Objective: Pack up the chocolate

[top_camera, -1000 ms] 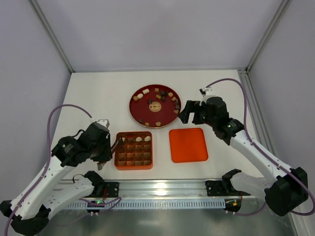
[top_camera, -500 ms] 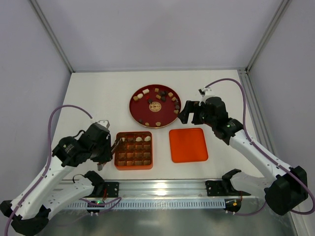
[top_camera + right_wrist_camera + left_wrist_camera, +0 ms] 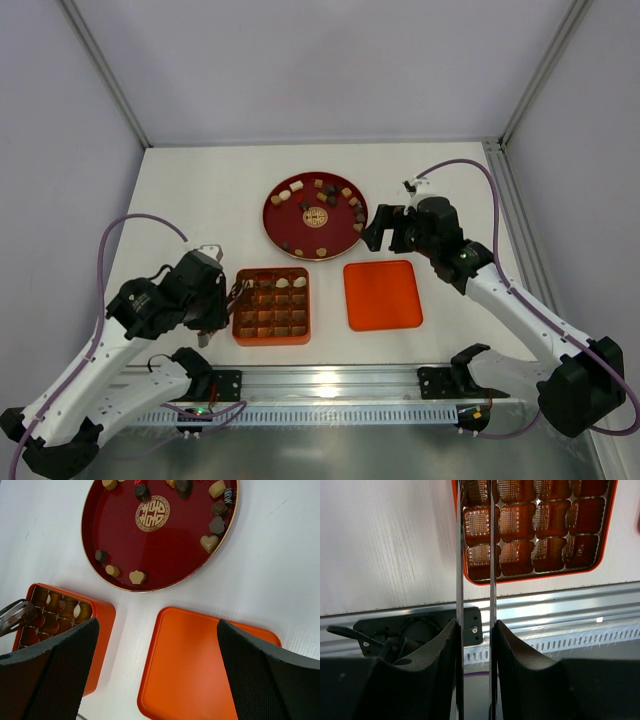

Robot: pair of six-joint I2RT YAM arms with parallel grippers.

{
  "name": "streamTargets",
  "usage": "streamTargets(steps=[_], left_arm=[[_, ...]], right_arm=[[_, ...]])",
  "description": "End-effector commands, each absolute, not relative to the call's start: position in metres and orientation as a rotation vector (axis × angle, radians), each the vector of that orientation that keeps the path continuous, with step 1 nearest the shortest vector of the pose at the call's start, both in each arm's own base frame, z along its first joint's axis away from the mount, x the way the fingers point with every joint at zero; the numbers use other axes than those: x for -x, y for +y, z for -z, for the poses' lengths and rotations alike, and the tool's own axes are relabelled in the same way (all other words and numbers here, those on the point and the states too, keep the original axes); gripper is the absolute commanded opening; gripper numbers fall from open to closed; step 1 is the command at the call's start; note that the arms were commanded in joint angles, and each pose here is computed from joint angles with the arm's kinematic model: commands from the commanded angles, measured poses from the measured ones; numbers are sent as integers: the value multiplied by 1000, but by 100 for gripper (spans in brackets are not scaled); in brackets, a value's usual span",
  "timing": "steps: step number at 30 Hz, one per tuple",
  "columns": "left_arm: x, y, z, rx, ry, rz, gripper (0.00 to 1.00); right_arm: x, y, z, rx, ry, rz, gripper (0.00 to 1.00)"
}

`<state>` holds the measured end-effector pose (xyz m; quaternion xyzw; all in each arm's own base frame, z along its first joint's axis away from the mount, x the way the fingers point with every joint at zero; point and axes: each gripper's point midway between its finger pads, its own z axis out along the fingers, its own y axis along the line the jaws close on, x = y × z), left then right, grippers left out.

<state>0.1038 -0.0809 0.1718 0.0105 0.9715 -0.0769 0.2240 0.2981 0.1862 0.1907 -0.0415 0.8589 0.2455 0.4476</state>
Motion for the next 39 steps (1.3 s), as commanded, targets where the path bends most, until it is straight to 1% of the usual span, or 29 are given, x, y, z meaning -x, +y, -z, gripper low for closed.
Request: streamTargets(steps=[1,8,14,20,23,29,30,34,39], left_arm=[[-46,-35,-161,-75,2911,-24,34],[-48,-37,-166,-72,2903,-6,34],[-54,-48,-178,-82,2885,62,34],[-71,-65,-208,-96,2807,162,34],[-84,-73,-217,-123,2792,160,34],[-129,-99,-240,-202,2716,148,34],[-141,-106,-247,-208,2678,160,35],[-185,-126,-251,-261,2648,72,36],[-240,-156,-257,-331,2595,67,36]], right_arm=[[-305,190,-206,97,2068,-621,100],[-305,190,-206,95,2070,-620,100],[-305,190,-207,98,2066,-619,100],[-307,189,-208,103,2063,-612,100],[-306,190,-208,111,2066,-612,100],[-306,192,-210,125,2064,-620,100],[-306,192,-211,127,2063,-623,100],[-305,193,-212,131,2059,-628,100],[-302,192,-216,137,2051,-635,100]])
